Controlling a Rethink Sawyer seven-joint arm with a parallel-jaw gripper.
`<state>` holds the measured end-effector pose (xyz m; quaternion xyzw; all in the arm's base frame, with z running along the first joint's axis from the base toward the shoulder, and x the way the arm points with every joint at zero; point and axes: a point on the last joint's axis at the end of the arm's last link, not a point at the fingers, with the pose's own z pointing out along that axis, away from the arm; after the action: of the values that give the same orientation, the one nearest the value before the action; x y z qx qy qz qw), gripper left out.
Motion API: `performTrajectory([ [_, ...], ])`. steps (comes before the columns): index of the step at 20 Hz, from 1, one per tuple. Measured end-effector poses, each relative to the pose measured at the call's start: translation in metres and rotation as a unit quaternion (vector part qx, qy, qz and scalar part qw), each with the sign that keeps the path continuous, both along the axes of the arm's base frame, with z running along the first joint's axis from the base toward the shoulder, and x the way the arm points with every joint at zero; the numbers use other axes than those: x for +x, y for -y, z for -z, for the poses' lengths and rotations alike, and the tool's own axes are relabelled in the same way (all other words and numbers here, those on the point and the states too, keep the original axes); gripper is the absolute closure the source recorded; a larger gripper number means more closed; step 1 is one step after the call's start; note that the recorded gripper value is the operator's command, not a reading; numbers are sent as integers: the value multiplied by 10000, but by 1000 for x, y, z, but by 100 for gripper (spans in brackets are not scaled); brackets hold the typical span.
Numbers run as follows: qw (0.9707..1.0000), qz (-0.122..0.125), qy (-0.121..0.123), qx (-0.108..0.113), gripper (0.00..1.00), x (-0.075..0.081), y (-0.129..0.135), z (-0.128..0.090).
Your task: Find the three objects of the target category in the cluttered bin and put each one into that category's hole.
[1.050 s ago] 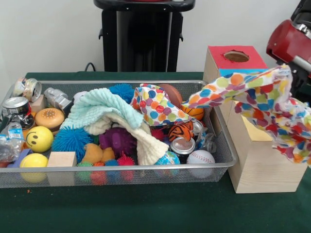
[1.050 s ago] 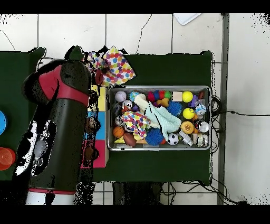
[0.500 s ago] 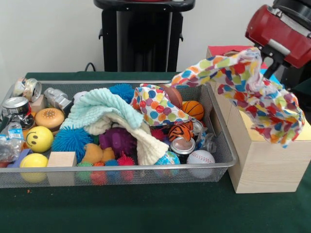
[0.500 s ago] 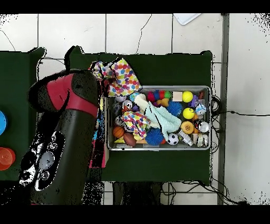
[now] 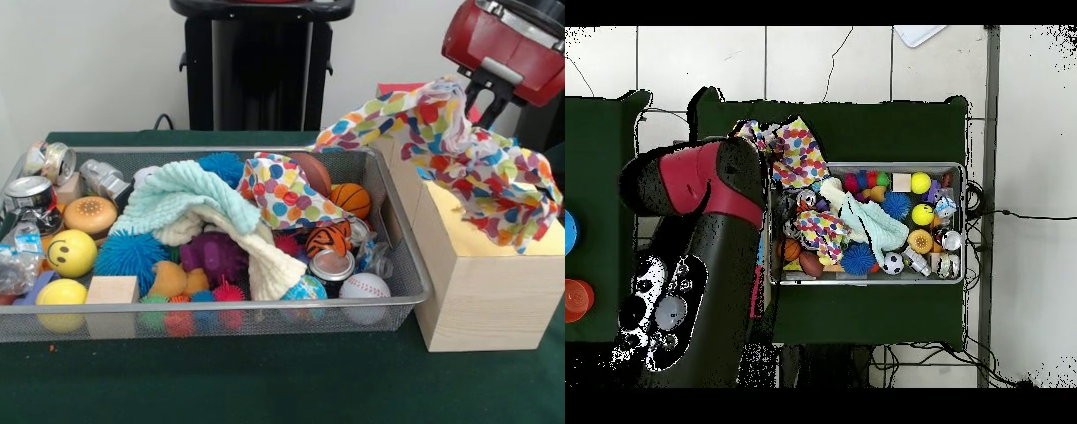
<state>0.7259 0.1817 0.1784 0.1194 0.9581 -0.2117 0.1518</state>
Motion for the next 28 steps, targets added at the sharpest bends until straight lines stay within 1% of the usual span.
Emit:
performTrajectory([
  [5, 9999, -1, -23, 121, 100, -2, -8, 1],
  [11, 9998, -45, -64, 165, 100, -7, -17, 4],
  [28, 9993, -295, -119, 173, 100, -20, -52, 9],
])
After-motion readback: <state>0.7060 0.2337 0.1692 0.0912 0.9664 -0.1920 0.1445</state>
